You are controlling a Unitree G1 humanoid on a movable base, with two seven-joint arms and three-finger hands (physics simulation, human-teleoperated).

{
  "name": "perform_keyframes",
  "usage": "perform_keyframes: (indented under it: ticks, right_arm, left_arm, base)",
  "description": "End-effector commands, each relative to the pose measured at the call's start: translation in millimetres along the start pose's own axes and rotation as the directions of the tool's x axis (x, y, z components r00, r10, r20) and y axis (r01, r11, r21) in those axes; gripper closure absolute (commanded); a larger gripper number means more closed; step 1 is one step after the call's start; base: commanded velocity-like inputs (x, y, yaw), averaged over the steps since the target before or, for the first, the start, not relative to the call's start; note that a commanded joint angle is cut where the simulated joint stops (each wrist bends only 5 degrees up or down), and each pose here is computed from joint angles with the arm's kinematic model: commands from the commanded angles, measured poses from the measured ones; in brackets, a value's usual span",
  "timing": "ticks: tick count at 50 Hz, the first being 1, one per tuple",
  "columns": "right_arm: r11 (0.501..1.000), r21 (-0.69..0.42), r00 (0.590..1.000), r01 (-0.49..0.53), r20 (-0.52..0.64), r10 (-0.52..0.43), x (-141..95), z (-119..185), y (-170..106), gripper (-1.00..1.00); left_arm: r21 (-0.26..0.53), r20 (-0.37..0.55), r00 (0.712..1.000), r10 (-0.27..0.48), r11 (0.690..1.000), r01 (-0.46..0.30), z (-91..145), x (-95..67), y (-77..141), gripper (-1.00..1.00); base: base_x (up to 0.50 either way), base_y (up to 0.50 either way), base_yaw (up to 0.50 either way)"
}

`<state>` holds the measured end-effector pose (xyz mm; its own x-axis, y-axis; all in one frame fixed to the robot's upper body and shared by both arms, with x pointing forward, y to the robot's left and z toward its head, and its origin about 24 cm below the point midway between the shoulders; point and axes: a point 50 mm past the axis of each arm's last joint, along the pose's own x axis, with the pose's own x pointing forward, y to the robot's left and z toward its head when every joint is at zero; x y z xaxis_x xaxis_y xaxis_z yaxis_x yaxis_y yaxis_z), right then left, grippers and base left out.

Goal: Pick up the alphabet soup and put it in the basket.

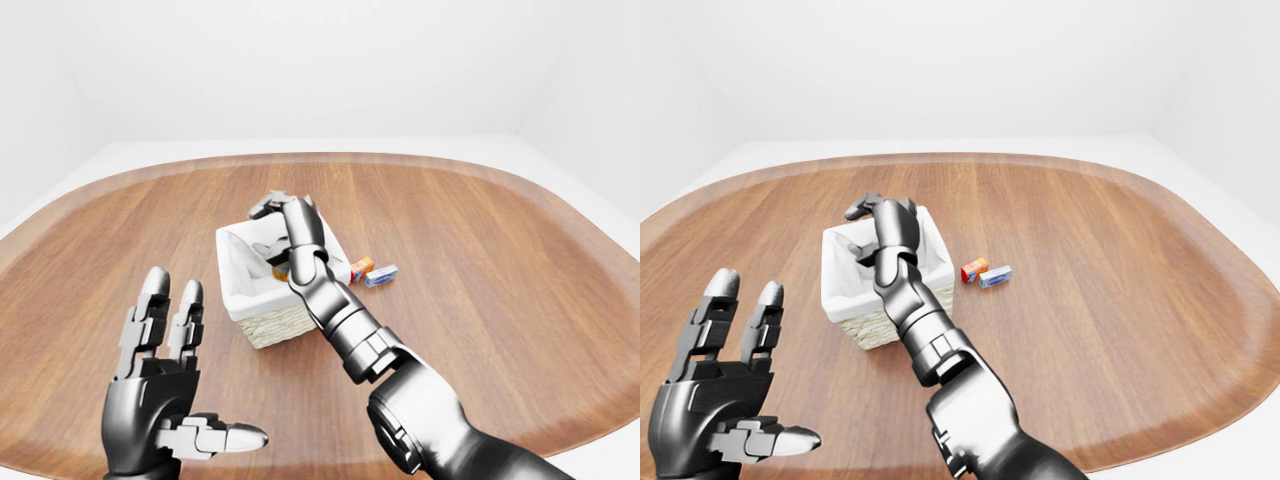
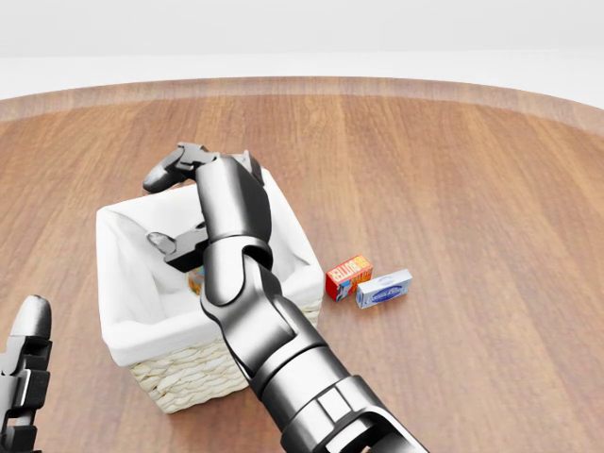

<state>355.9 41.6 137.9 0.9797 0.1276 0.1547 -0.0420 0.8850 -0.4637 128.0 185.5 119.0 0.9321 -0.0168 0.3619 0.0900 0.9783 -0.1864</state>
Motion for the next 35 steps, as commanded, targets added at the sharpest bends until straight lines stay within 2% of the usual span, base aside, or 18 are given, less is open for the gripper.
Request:
perform_keyframes:
  ticks: [1, 35]
  right_arm:
    - [1.000, -0.010, 1.000, 0.017, 0.012, -0.017, -0.4, 3.2, 1.0, -1.00]
    - [1.000, -0.019, 1.000, 0.005, 0.013, -0.005, -1.7, 2.6, 3.4, -1.00]
  left_arm:
    - [-0.001, 0.004, 1.000, 0.000, 1.000, 0.000, 0.8, -0.4, 0.4, -1.00]
    - [0.001, 0.005, 1.000, -0.001, 1.000, 0.001, 0.3, 0.6, 0.1, -1.00]
  base:
    - [0.00, 0.00, 0.00]
    - [0.00, 0.00, 0.00]
